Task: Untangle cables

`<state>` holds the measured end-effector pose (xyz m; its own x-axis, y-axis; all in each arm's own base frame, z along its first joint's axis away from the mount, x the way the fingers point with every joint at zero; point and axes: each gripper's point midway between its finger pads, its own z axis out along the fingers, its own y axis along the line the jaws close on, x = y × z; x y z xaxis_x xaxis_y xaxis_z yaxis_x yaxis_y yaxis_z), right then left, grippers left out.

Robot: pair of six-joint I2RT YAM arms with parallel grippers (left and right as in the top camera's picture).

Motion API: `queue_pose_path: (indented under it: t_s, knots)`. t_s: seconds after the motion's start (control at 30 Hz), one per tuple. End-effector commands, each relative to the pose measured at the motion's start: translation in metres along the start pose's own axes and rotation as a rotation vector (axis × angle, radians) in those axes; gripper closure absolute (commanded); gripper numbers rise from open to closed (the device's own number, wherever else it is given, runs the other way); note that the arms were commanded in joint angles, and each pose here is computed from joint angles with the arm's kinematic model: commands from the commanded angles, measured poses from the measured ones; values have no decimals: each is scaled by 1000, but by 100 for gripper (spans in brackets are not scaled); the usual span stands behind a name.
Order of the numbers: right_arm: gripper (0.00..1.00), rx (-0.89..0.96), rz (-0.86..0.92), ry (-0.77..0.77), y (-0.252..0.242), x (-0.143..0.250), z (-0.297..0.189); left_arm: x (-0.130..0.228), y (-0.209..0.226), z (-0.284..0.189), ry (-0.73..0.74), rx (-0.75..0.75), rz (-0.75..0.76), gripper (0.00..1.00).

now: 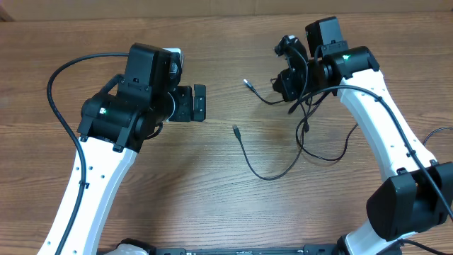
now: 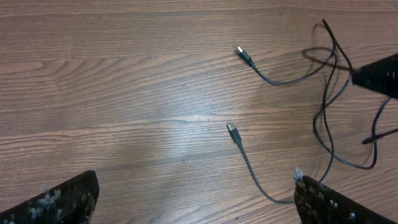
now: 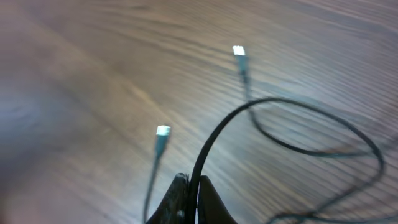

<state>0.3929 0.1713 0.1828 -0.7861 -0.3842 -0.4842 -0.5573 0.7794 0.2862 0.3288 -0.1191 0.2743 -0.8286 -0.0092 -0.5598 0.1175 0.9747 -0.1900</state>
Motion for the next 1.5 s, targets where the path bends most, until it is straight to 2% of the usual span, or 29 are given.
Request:
queue_pose_path:
  t_s: [0.0, 0.2, 0.3, 0.33, 0.37, 0.4, 0.6, 0.63, 0.73, 0.83, 0.97, 1.2, 1.37, 1.47]
  knots:
    - [96, -155, -93, -37, 31, -6, 0, -2, -1, -5, -13, 10, -5, 0]
    - [96, -167, -124, -19, 36, 4, 17, -2, -1, -5, -13, 10, -5, 0]
    - [54, -168, -121, -18, 33, 10, 27, -2, -1, -5, -13, 10, -5, 0]
    - [24, -168, -121, -17, 32, 12, 30, -2, -1, -5, -13, 10, -5, 0]
    - [5, -168, -119, -14, 31, 14, 32, -2, -1, -5, -13, 10, -5, 0]
    - [0, -166, -117, -9, 30, 16, 34, -2, -1, -5, -13, 10, -5, 0]
    - [0, -15, 8, -12, 3, 11, 36, -2, -1, -5, -13, 10, -5, 0]
    - [0, 114, 121, -31, -21, 7, 34, -2, -1, -5, -13, 10, -5, 0]
    - [0, 301, 365, -96, -61, 2, 24, -2, -1, -5, -13, 10, -5, 0]
    - [0, 352, 584, -157, -87, 3, 13, -2, -1, -5, -13, 10, -5, 0]
    - [0, 374, 742, -171, -109, 14, 3, -2, -1, -5, -13, 10, -5, 0]
    - [0, 436, 738, -114, -120, 37, 5, -2, -1, -5, -13, 10, -5, 0]
    - [10, 440, 755, -57, -120, 61, 19, -2, -1, -5, -13, 10, -5, 0]
    - [11, 442, 763, -39, -121, 73, 28, -2, -1, -5, -13, 10, -5, 0]
